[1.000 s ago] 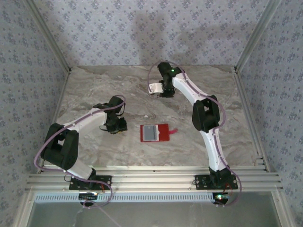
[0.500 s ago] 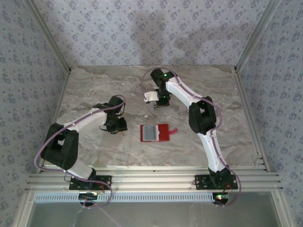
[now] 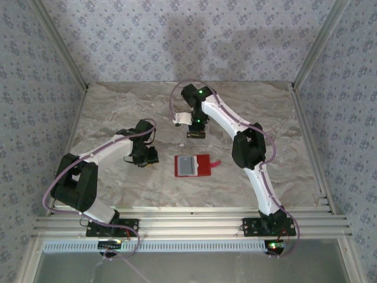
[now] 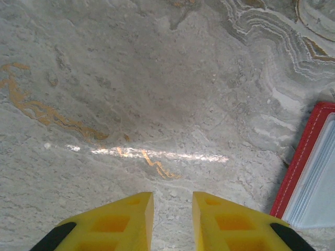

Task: Take the credit cards out of the card holder

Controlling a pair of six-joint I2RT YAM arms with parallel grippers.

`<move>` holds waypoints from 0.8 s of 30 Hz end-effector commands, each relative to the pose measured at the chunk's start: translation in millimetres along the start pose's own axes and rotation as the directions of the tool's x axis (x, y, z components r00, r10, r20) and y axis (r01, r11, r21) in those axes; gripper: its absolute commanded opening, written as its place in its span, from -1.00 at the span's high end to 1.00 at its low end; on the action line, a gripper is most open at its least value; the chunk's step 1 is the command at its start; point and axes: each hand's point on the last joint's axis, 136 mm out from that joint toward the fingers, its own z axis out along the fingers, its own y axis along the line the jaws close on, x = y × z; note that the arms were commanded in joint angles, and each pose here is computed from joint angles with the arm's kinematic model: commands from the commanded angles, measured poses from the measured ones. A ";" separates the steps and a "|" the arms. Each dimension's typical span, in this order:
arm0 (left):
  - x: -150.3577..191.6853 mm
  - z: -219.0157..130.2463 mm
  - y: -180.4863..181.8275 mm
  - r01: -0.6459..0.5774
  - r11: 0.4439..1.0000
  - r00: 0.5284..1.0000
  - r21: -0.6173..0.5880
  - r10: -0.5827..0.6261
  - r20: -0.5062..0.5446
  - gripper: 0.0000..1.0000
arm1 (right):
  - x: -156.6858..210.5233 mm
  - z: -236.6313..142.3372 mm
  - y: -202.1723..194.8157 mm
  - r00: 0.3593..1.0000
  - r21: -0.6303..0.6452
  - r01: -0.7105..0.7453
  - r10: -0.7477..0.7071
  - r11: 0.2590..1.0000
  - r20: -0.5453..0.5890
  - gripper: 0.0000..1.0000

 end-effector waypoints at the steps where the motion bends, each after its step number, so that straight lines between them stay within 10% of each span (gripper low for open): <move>1: -2.1 -5.3 -4.6 -0.008 1.000 1.000 0.019 0.008 -0.002 0.47 | 11.4 5.3 8.0 0.992 -0.078 -0.121 0.119 0.990 -0.030 1.00; 16: -0.8 -9.9 -7.0 -0.002 1.000 1.000 0.030 0.002 0.002 0.46 | 9.9 21.2 14.0 1.000 -0.149 -0.022 0.022 0.989 -0.007 1.00; 24: 0.0 -12.4 -6.1 0.006 1.000 1.000 0.030 -0.006 0.008 0.46 | 8.4 10.4 -14.2 1.000 -0.010 -0.015 0.015 1.000 0.000 0.44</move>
